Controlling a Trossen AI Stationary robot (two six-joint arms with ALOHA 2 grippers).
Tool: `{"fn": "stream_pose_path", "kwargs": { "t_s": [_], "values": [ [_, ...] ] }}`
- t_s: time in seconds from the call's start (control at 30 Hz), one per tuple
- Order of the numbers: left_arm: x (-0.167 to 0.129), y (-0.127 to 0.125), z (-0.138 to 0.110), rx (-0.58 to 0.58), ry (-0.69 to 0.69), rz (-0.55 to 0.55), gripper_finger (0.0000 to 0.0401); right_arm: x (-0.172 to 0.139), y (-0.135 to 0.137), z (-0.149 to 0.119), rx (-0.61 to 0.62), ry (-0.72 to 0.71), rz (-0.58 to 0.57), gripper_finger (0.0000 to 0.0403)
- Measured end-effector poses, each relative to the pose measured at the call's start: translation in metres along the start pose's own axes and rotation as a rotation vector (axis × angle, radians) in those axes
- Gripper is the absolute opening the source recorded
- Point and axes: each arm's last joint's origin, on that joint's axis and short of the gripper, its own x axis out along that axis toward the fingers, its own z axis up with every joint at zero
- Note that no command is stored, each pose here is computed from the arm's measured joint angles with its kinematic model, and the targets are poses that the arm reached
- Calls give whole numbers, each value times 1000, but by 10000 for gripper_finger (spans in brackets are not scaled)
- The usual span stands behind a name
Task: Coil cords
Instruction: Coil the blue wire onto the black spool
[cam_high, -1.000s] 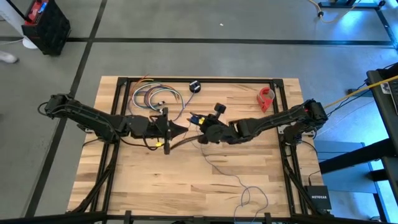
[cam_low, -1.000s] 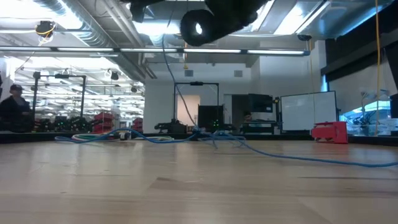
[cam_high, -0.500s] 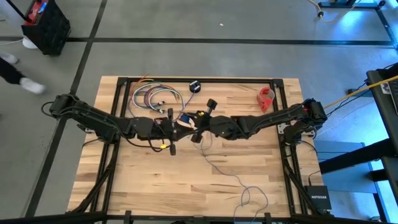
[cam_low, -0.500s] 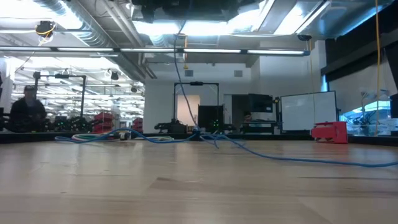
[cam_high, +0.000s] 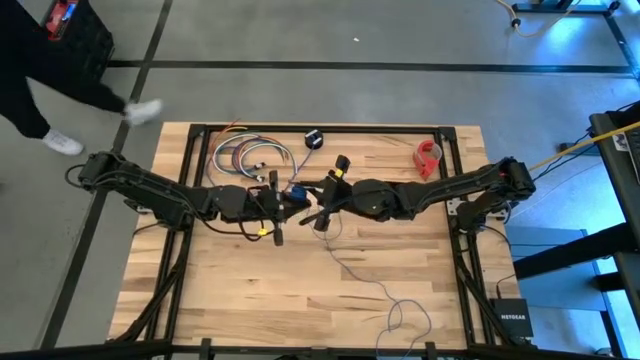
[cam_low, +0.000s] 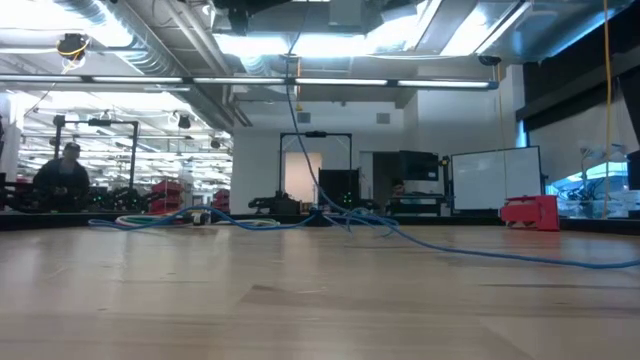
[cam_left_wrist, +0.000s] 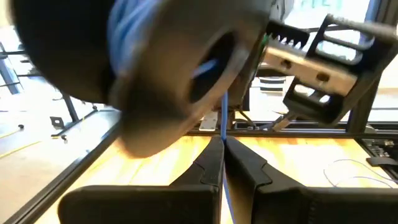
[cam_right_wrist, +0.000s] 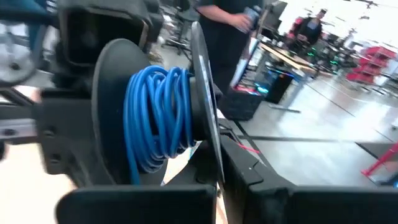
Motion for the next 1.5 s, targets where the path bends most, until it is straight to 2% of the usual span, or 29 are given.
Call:
{"fn": "stream_pose_path", "kwargs": {
  "t_s": [0.2,0.63,0.77,0.93,1.07,1.27,1.5],
  "values": [
    [0,-1,-2,31,16,-7,4,-2,0,4,-20,-30,74,5],
    [0,-1,-10,-14,83,-5,6,-10,-5,11,-25,-55,76,5],
    [0,-2,-22,-18,174,-21,40,-14,-9,19,0,-91,69,5],
    [5,0,-23,-16,162,-10,114,-18,-12,21,-7,-81,72,5],
    [6,2,-22,-13,153,-4,152,-24,-17,25,-7,-87,61,5],
    [8,-2,-15,-26,77,-135,164,-22,-16,22,-20,-64,65,5],
    [21,-5,-24,-28,54,-143,164,-22,-16,21,-20,-59,67,5]
  ]
}}
